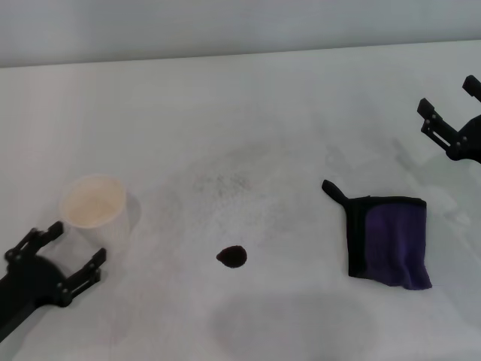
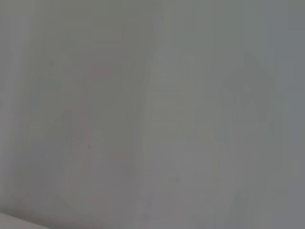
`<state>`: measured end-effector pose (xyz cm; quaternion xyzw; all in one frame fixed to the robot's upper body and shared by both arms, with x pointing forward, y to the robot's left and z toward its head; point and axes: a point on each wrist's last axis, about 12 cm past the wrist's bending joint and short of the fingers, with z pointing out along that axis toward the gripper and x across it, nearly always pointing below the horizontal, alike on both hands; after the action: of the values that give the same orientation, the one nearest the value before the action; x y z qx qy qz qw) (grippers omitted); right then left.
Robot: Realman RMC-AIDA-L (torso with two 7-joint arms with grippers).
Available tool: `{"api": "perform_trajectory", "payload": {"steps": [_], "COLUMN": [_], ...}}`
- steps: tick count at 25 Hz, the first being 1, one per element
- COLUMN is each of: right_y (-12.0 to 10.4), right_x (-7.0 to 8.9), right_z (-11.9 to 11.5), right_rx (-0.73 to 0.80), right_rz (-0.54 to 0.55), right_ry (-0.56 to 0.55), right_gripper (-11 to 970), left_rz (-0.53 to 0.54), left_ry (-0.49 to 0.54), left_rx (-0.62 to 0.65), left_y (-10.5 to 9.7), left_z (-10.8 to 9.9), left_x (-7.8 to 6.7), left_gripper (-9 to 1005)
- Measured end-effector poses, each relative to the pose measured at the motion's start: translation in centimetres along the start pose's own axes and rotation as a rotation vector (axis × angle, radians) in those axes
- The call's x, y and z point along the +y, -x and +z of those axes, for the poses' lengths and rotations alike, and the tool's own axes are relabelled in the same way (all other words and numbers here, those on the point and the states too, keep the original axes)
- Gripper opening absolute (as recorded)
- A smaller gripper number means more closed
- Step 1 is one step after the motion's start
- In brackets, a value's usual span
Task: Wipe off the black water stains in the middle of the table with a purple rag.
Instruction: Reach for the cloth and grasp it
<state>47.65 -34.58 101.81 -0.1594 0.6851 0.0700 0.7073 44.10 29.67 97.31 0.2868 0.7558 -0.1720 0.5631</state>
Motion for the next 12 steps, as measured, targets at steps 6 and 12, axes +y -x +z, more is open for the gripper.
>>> {"api": "perform_trajectory", "payload": {"steps": [6, 12], "right_y": [0.1, 0.7], "right_x": [-0.1, -0.3], "right_z": [0.2, 1.0], "right_rx": [0.0, -0.016], "right_rz": [0.014, 0.176], "right_ry": [0.008, 0.043], "right_gripper": [841, 841], "left_rz": [-0.078, -0.1], "left_ry": [0.097, 0.195], "left_rx": [-0.09, -0.162], "left_y": [-0.6, -0.3], "left_z": [-3.0, -4.5], "left_x": [-0.7, 0.1], "left_gripper": [855, 852]}}
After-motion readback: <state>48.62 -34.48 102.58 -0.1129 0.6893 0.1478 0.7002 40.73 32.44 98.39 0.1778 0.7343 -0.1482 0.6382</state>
